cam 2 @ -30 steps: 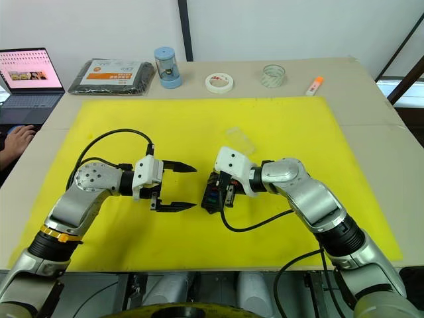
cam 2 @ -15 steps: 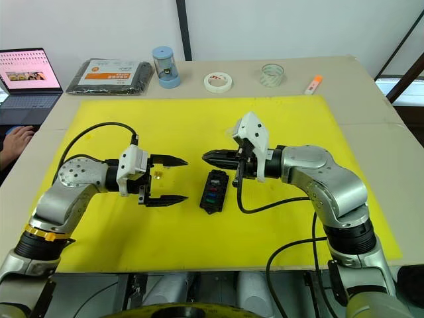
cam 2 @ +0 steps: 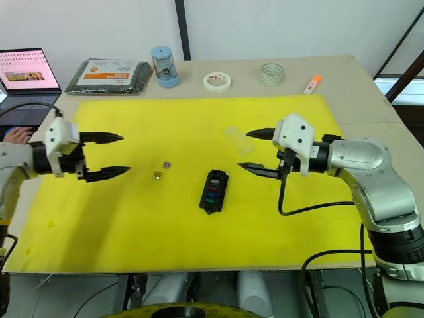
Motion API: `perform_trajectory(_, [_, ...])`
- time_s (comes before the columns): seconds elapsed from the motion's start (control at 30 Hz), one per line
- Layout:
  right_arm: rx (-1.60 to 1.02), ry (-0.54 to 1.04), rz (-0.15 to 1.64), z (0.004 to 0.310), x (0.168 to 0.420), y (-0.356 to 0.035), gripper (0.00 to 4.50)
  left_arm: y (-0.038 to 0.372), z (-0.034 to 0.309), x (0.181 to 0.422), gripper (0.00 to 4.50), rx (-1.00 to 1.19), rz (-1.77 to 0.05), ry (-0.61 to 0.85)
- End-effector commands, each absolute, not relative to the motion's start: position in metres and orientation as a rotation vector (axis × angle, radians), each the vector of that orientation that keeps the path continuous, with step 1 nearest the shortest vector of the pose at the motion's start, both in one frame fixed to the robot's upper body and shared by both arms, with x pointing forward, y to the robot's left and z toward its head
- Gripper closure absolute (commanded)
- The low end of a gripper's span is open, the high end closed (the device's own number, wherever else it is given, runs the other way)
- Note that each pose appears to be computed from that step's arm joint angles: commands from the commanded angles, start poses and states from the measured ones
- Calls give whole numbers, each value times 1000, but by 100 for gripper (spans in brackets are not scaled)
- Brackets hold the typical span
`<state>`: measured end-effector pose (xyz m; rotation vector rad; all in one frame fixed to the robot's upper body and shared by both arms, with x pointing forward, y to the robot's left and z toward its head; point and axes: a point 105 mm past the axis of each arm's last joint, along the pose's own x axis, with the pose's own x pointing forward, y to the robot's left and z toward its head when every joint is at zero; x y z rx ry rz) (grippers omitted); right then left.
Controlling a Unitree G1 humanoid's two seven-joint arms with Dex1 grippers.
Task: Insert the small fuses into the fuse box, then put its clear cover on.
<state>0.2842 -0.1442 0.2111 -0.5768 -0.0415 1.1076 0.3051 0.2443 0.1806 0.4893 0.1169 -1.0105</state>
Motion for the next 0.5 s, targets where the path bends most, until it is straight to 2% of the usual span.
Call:
perform_trajectory(0.03, [-587, -111, 1133, 221, 277, -139, 4, 267, 189, 306, 0, 490, -931, 113])
perform_trajectory(0.1, [-570, -137, 1171, 224, 273, -126, 4, 271, 185, 306, 0, 359, -911, 176])
perform_trajectory(0.27, [-585, -163, 1286, 219, 259, -94, 4, 261, 176, 291, 0, -204, -937, 421])
perform_trajectory(0.4, [-591, -171, 1326, 218, 255, -79, 4, 244, 167, 284, 0, -468, -954, 581])
perform_trajectory(0.5, [-594, -167, 1360, 215, 253, -70, 4, 226, 157, 288, 0, -719, -958, 689])
